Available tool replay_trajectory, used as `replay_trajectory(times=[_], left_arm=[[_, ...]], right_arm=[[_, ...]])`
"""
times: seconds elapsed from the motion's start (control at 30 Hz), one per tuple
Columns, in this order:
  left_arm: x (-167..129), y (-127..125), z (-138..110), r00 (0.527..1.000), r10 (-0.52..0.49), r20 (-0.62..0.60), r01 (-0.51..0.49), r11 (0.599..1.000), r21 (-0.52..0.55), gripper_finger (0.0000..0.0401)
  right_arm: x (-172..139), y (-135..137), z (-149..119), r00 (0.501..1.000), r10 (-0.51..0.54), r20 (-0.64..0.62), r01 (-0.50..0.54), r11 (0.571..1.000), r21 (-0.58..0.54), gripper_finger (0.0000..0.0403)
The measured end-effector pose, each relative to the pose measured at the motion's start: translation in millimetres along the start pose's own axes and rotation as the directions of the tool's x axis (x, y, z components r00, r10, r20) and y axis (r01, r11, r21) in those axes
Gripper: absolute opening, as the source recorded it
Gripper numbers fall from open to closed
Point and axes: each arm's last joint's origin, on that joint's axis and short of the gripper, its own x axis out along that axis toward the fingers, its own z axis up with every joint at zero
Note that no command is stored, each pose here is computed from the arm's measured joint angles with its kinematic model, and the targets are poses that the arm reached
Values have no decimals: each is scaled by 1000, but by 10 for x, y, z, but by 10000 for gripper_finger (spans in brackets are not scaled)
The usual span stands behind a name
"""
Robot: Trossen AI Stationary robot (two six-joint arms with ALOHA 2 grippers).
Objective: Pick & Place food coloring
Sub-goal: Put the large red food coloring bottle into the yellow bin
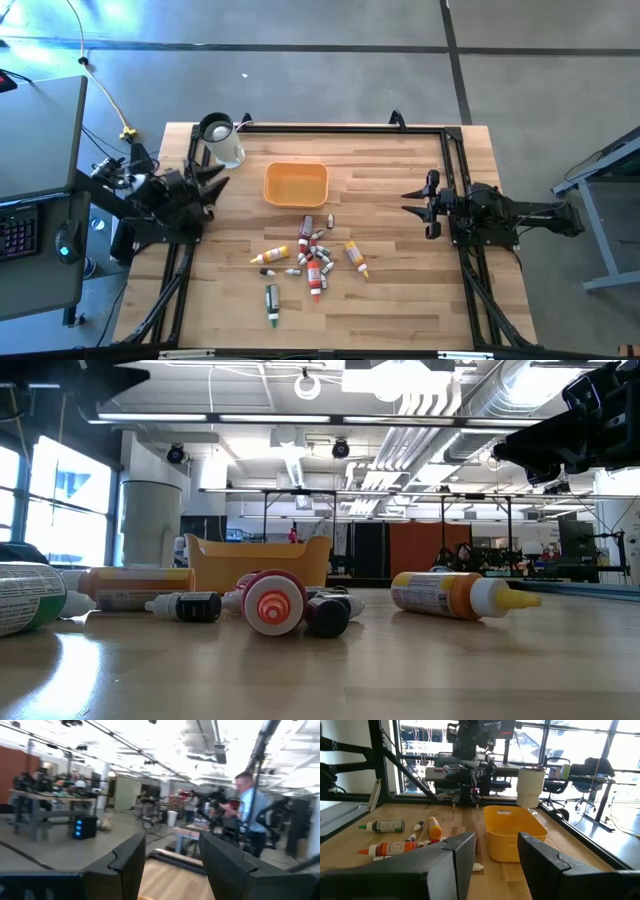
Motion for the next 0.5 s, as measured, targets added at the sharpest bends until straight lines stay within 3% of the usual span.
replay_trajectory(times=[0.2, 0.33, 0.5], left_arm=[[12, 48, 231, 997, 1, -79, 5, 997, 75, 183], [-4, 33, 152, 985, -63, -162, 74, 996, 59, 183], [-6, 29, 129, 983, -66, -174, 81, 994, 80, 183]], right_arm=[[0, -1, 2, 1000, -2, 2, 2, 999, -42, 142], [-1, -3, 44, 999, -4, 45, 7, 998, -58, 142], [-10, -8, 137, 990, -10, 140, 18, 999, -52, 142]])
